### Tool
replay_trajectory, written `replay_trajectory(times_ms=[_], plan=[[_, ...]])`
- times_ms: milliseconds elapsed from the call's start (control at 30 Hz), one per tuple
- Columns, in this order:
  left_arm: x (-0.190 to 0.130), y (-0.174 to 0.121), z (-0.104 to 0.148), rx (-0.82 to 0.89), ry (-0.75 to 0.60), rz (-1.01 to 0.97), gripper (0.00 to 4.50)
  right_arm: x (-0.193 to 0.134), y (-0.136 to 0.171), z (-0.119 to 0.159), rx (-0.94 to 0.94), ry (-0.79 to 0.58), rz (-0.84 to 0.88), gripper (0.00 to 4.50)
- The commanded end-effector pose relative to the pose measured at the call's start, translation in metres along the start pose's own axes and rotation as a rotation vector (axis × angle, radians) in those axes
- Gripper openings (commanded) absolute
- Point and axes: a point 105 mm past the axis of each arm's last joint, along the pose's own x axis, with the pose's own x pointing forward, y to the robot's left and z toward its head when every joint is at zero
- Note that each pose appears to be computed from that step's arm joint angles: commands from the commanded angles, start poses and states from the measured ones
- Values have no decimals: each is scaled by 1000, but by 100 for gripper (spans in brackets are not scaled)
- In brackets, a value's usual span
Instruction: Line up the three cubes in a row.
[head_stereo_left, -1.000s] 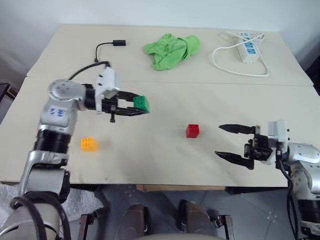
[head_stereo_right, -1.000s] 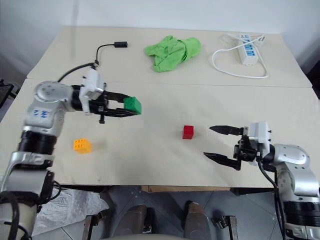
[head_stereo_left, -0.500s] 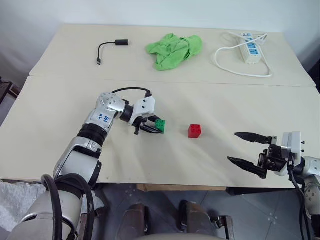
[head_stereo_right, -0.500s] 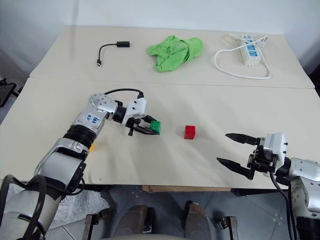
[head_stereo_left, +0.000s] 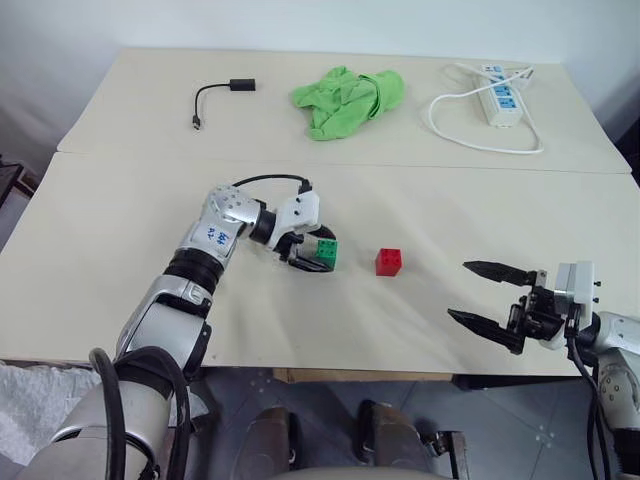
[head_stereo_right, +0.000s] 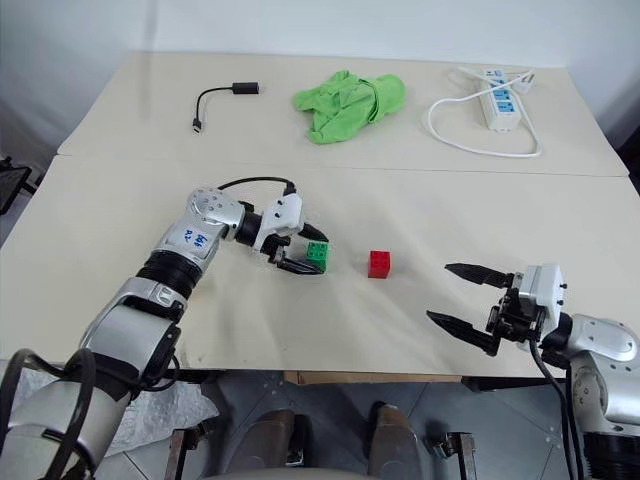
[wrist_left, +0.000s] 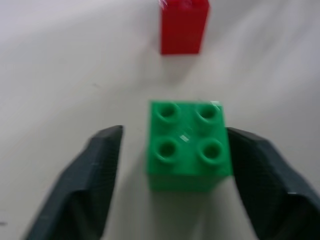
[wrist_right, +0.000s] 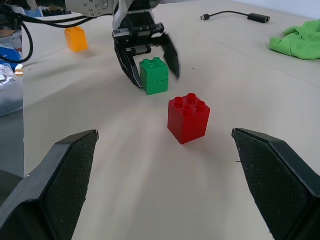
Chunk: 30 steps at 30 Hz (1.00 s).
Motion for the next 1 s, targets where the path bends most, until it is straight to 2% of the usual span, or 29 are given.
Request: replay_trajectory(times_ms=[33,100,167,200,267,367,500,567,633,767,900,1000], plan=[[-30,9,27,85,-80,57,372,9,1,5,-4,-38,34,450],[-45,7,31,121,-86,64,372,14,2,6,-1,-47,53,450],[-72,1,38,152,-123,95,372,23,1,8,-1,-60,71,450],[-91,-6,44,161,-176,102,408,29,0,8,4,-53,82,450],[-119,-14,50,207,-240,173,447,39,-1,11,-14,-63,101,450],[-163,-24,42,169,-291,344,447,53,0,19,-22,-104,140,450],[-224,-58,4,-43,-283,658,447,78,10,30,-34,-154,234,450],[-247,-88,-25,-161,-253,815,447,88,16,35,-25,-175,280,450],[-256,-104,-37,-221,-239,893,447,92,19,37,-5,-183,306,450],[-274,-181,-90,-443,-141,1126,447,108,32,46,-26,-208,398,450],[-270,-218,-102,-534,-119,1202,447,113,36,55,-45,-244,439,450],[-256,-227,-93,-536,-129,1193,447,115,35,62,-63,-261,460,450]])
